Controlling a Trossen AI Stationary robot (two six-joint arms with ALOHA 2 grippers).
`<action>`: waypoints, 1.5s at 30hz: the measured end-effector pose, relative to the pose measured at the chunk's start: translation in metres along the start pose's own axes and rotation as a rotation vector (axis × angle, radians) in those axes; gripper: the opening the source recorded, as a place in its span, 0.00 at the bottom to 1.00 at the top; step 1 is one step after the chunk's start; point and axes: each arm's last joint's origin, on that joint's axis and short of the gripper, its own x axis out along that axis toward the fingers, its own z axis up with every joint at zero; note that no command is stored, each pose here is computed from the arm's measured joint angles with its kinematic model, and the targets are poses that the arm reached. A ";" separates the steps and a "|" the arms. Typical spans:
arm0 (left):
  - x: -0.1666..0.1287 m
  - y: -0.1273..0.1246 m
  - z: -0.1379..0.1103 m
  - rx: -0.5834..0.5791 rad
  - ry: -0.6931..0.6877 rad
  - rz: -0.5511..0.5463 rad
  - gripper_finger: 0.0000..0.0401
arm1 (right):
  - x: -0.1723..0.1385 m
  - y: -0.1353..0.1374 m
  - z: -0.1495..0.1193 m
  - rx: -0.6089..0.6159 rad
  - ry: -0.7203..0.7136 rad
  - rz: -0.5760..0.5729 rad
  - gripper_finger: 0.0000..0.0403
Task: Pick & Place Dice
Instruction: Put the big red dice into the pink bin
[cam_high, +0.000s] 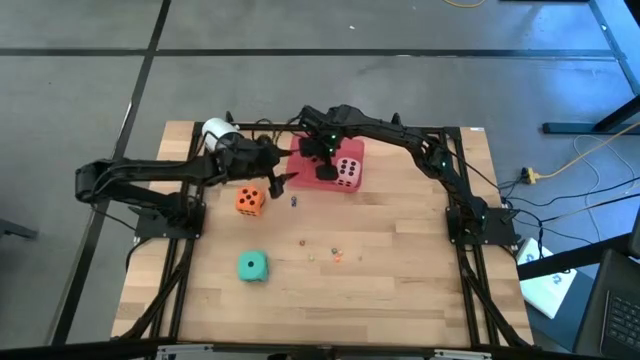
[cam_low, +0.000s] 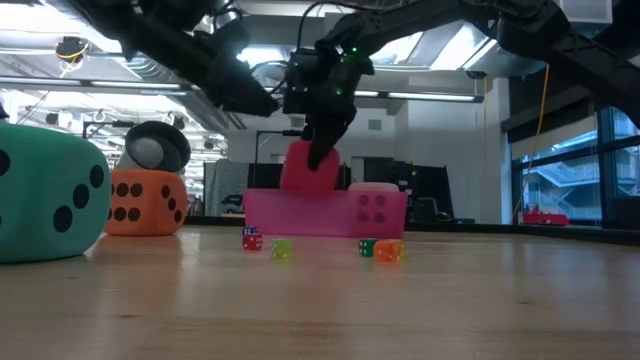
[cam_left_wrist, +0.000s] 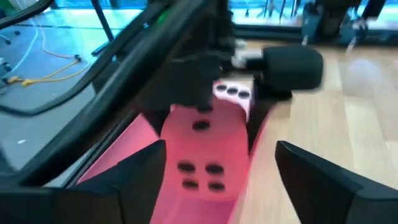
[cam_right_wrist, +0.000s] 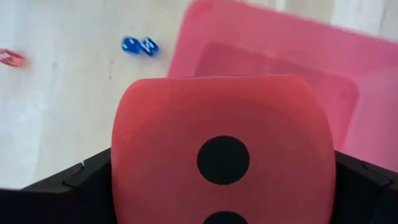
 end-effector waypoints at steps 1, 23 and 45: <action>0.002 0.002 0.000 -0.010 -0.007 -0.004 0.71 | 0.000 0.001 0.001 -0.005 -0.015 0.011 0.99; 0.042 0.013 -0.016 -0.081 -0.035 -0.034 0.44 | 0.003 0.008 0.014 -0.066 -0.107 0.019 0.99; 0.075 0.020 -0.032 -0.080 0.144 -0.080 0.30 | 0.001 0.003 0.013 -0.106 -0.092 -0.036 0.99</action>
